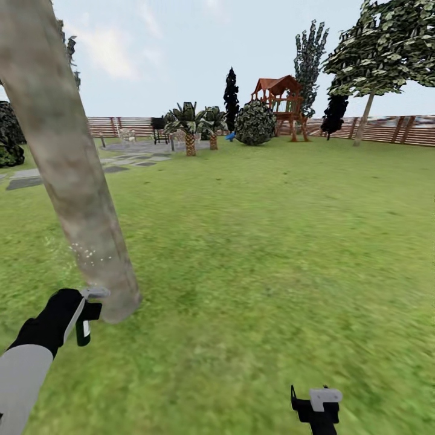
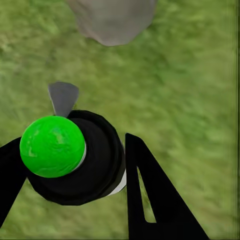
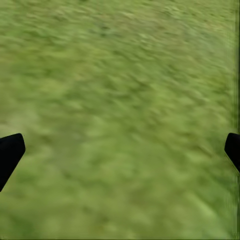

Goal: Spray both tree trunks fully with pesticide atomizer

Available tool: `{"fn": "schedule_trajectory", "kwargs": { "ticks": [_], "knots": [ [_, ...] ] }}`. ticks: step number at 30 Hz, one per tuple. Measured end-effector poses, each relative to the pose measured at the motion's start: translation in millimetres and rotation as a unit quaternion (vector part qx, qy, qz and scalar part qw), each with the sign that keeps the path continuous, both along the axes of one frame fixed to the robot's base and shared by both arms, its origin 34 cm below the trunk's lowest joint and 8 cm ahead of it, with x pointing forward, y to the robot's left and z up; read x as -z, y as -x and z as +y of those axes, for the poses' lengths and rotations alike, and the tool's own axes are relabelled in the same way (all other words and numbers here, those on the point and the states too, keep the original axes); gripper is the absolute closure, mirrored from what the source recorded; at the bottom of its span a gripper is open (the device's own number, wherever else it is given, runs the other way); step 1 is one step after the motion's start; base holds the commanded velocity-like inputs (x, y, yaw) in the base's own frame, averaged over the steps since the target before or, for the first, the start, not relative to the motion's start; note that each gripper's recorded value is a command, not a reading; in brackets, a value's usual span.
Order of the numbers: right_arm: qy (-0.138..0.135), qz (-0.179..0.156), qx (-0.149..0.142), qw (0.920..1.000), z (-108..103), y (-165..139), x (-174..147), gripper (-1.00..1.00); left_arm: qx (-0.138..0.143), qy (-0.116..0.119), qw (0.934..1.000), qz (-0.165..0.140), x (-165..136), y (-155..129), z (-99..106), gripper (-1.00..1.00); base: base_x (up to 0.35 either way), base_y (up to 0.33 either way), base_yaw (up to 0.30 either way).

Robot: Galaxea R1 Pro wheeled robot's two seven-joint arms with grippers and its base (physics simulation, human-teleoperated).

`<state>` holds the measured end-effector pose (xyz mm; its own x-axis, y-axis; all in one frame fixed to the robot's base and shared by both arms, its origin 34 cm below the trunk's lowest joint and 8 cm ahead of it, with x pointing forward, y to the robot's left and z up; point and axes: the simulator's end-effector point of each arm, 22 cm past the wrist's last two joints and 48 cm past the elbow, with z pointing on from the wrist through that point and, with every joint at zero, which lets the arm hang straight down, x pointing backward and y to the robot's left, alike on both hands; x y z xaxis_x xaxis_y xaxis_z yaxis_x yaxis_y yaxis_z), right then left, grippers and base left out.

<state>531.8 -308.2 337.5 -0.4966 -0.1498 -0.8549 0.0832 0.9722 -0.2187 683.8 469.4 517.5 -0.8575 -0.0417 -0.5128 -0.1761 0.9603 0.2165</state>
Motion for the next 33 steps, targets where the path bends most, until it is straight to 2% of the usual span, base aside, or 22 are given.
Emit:
{"fn": "schedule_trajectory", "kwargs": {
  "ticks": [2,4,6,9,16,18,20,21,23,25,27,30,32,33],
  "knots": [
    [0.0,0.0,0.0,1.0,0,0,0,-1.0,-0.01,0.003,0.9999,0.005,9,9,7,1.0,0.121,-0.263,0.0],
    [0.0,0.0,0.0,1.0,0,0,0,-1.0,-0.027,0.004,0.9996,0.003,14,19,25,1.0,0.172,-0.24,0.0],
    [0.0,0.0,0.0,1.0,0,0,0,-1.0,-0.03,0.004,0.9995,0.001,27,27,32,1.0,0.215,-0.211,0.0],
    [0.0,0.0,0.0,1.0,0,0,0,-1.0,-0.03,0.006,0.9995,0.008,46,36,30,1.0,0.23,-0.198,0.0],
    [0.0,0.0,0.0,1.0,0,0,0,-1.0,-0.029,0.007,0.9995,-0.001,49,34,29,1.0,0.054,-0.044,0.0],
    [0.0,0.0,-0.001,1.0,0,0,0,-1.0,-0.027,0.017,0.9995,-0.003,51,31,18,1.0,0.001,-0.001,0.0],
    [-0.001,0.001,-0.002,1.0,1,0,1,-1.0,-0.023,0.016,0.9995,-0.013,49,26,14,1.0,0.0,0.0,0.0],
    [-0.001,0.002,-0.003,1.0,1,1,1,-1.0,-0.02,0.008,0.9994,-0.027,44,21,19,1.0,0.0,0.0,0.0],
    [-0.002,0.002,-0.004,1.0,2,0,1,-1.0,-0.036,0.001,0.9984,-0.044,37,23,42,1.0,0.0,0.0,0.008],
    [-0.002,0.002,-0.004,1.0,3,1,1,-1.0,-0.052,0.006,0.9974,-0.048,38,29,54,1.0,0.0,0.0,0.122],
    [-0.003,0.002,-0.003,1.0,4,1,1,-1.0,-0.06,0.002,0.9971,-0.046,40,34,60,1.0,0.0,0.0,0.24],
    [-0.003,0.002,-0.003,1.0,4,1,1,-1.0,-0.082,-0.021,0.9962,-0.017,62,61,70,1.0,0.066,-0.034,0.272],
    [-0.003,0.002,-0.003,1.0,4,1,1,-1.0,-0.089,-0.021,0.9958,-0.008,72,70,70,1.0,0.181,-0.143,0.273],
    [-0.003,0.002,-0.003,1.0,4,1,1,-1.0,-0.09,-0.018,0.9956,-0.015,76,70,69,1.0,0.209,-0.178,0.131]
  ]
}}
